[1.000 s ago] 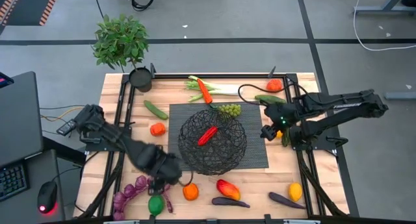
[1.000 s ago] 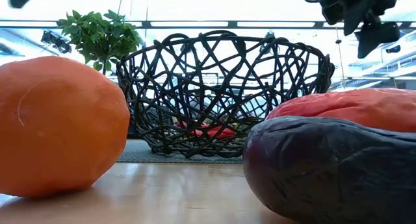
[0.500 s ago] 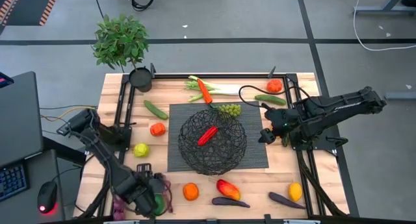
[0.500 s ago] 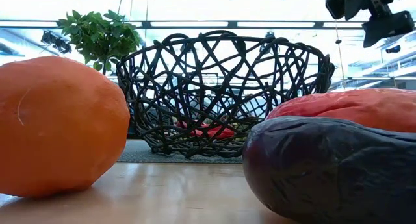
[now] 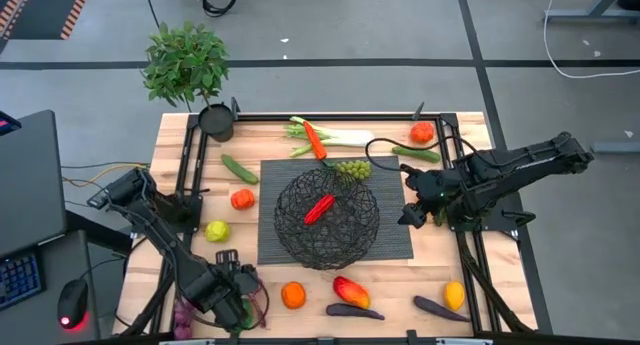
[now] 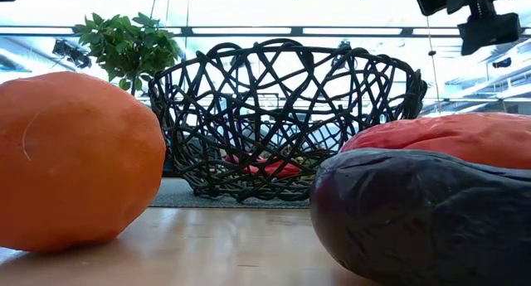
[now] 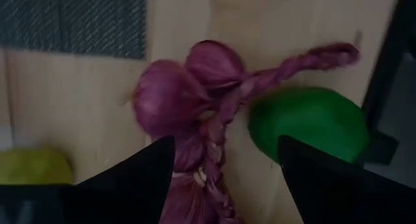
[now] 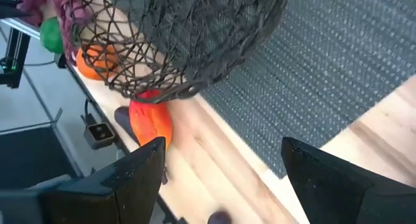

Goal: Build produce basket
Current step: Put the purple garlic into the black wire basket

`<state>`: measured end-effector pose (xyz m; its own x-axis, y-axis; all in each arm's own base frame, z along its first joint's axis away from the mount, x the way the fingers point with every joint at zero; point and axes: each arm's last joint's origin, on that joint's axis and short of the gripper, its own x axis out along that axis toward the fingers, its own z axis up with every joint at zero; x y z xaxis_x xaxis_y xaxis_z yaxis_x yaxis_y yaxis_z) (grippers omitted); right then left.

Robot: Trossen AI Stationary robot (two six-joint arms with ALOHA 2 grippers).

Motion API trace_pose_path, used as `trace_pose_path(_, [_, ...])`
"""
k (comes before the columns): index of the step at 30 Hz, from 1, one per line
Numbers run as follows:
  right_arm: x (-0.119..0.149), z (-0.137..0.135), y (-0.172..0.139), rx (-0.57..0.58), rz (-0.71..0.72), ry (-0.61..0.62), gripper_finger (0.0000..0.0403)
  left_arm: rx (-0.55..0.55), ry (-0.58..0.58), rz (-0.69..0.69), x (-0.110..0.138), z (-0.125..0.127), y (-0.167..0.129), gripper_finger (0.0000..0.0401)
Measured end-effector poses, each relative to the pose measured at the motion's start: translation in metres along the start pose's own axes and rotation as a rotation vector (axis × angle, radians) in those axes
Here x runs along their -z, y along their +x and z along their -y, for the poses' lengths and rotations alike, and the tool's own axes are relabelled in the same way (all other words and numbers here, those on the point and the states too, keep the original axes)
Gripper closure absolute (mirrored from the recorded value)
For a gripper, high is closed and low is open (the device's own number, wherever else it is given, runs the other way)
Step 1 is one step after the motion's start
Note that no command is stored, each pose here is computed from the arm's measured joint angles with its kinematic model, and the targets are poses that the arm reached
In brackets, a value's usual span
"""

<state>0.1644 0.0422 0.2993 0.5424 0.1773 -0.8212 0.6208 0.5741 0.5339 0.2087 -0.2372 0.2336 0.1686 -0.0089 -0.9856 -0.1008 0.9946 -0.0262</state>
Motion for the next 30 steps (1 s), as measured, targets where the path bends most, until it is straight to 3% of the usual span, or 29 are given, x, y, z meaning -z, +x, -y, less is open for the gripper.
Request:
trace_pose_path(3, [0.000,-0.003,0.000,-0.003,0.056,-0.006,0.0091,0.005,0.082,0.014,-0.001,0.001,0.000,0.0126])
trace_pose_path(10, [-0.002,-0.011,-0.001,-0.058,0.151,0.021,0.0091,0.006,0.114,0.020,-0.001,0.001,0.001,0.0128])
trace_pose_path(16, [-0.004,-0.012,-0.001,-0.062,0.191,0.037,0.0091,0.109,0.039,0.008,0.002,0.007,0.012,0.0143])
trace_pose_path(23, [-0.004,-0.012,-0.001,-0.060,0.196,0.038,0.0091,0.074,0.058,0.046,0.003,0.007,0.013,0.0165])
trace_pose_path(30, [-0.004,-0.012,-0.001,-0.062,0.211,0.059,0.0091,0.090,0.006,0.023,0.008,0.001,0.035,0.0175])
